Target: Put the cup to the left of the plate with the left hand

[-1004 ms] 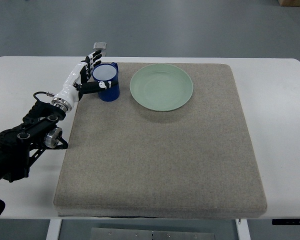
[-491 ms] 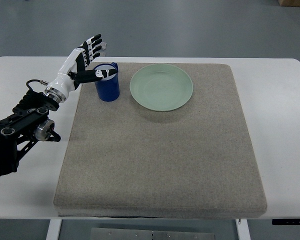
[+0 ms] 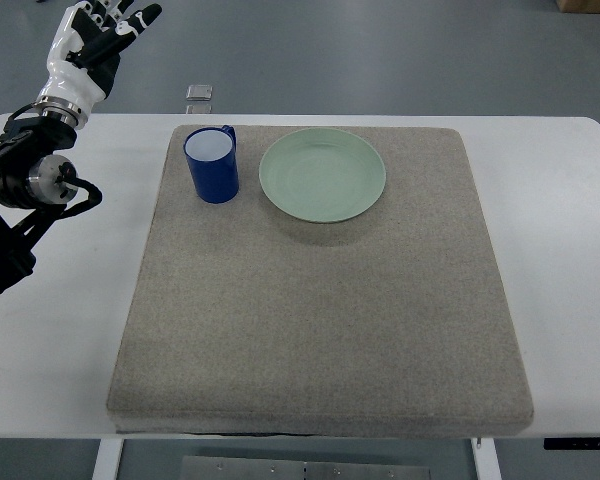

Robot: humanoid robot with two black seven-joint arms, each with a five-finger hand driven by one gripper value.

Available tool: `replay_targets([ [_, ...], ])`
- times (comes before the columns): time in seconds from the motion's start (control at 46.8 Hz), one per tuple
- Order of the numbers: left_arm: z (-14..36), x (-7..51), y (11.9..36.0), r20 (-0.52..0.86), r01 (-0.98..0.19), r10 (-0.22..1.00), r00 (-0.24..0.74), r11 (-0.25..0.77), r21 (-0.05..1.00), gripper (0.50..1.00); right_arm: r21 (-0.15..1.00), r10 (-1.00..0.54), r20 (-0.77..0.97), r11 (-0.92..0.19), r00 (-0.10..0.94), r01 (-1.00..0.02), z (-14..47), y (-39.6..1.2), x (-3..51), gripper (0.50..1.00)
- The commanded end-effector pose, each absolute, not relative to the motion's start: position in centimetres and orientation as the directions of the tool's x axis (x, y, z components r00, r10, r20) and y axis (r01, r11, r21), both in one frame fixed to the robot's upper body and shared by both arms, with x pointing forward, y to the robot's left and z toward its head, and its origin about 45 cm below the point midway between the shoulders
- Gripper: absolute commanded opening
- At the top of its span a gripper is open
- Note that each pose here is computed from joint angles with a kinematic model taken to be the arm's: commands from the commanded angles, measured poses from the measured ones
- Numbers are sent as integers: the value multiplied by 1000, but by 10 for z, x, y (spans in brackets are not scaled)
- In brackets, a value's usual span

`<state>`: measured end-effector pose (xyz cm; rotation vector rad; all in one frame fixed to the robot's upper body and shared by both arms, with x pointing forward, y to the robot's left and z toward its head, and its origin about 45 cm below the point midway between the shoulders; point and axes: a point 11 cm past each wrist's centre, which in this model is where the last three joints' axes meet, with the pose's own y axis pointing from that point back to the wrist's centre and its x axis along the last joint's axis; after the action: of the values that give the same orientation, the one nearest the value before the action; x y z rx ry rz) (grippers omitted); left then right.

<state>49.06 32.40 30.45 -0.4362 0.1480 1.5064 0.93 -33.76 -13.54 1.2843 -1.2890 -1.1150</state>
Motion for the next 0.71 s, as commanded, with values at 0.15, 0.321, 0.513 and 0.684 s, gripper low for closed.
replay_targets([
  [0.15,286,505,326,-552,-997,833,-28,-63,-44,996,993,-999,28,26,20,-116,-135,-338,9,934],
  [0.321,286,505,319,-588,-997,808,50,1,-83,999,993,-999,28,26,22,-116,-135,-338,9,934],
  [0.513,266,505,330,-656,-998,755,-3,-43,-45,996,993,-999,30,27,22,-116,-135,-338,9,934],
  [0.684,268,506,327,-661,-998,750,10,-34,-53,999,993,-999,27,24,22,-116,-135,-337,9,934],
])
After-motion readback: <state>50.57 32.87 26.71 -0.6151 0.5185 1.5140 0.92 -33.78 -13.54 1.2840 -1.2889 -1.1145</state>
